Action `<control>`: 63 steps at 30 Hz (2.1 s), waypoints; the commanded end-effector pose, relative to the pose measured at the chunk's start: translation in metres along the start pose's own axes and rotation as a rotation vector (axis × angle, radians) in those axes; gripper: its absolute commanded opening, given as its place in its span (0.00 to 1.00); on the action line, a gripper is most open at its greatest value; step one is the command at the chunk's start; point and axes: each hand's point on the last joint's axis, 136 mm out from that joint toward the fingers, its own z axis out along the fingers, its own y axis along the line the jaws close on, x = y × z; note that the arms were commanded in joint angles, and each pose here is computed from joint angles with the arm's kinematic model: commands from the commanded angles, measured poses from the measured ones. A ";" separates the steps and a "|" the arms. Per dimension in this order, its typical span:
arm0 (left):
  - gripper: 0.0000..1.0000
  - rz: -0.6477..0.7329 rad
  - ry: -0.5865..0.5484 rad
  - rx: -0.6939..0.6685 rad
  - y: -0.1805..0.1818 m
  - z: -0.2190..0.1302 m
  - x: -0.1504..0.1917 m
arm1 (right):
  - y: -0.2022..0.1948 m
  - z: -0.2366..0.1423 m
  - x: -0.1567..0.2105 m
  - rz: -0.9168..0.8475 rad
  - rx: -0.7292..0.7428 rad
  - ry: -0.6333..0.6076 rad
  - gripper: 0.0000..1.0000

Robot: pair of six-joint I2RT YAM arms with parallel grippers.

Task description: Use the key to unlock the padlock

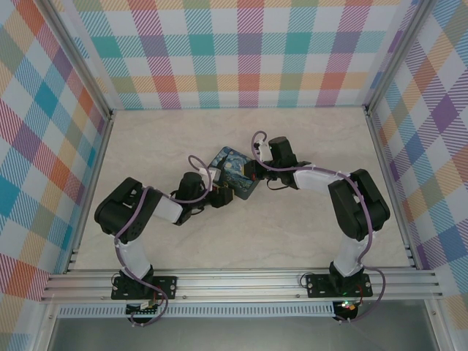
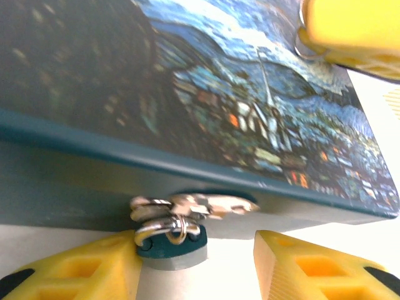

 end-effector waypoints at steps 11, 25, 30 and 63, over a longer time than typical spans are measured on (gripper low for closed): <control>0.50 -0.046 0.154 -0.055 0.003 0.002 0.042 | 0.002 0.001 0.011 -0.002 0.002 0.034 0.00; 0.49 -0.076 0.102 -0.113 0.016 0.009 0.024 | -0.001 0.001 0.015 0.008 0.009 0.045 0.00; 0.49 -0.119 0.032 -0.077 0.014 0.011 0.003 | -0.002 0.001 0.017 0.012 0.013 0.045 0.00; 0.38 -0.307 -0.046 -0.070 0.014 0.016 -0.019 | 0.000 0.000 0.018 0.005 0.014 0.042 0.00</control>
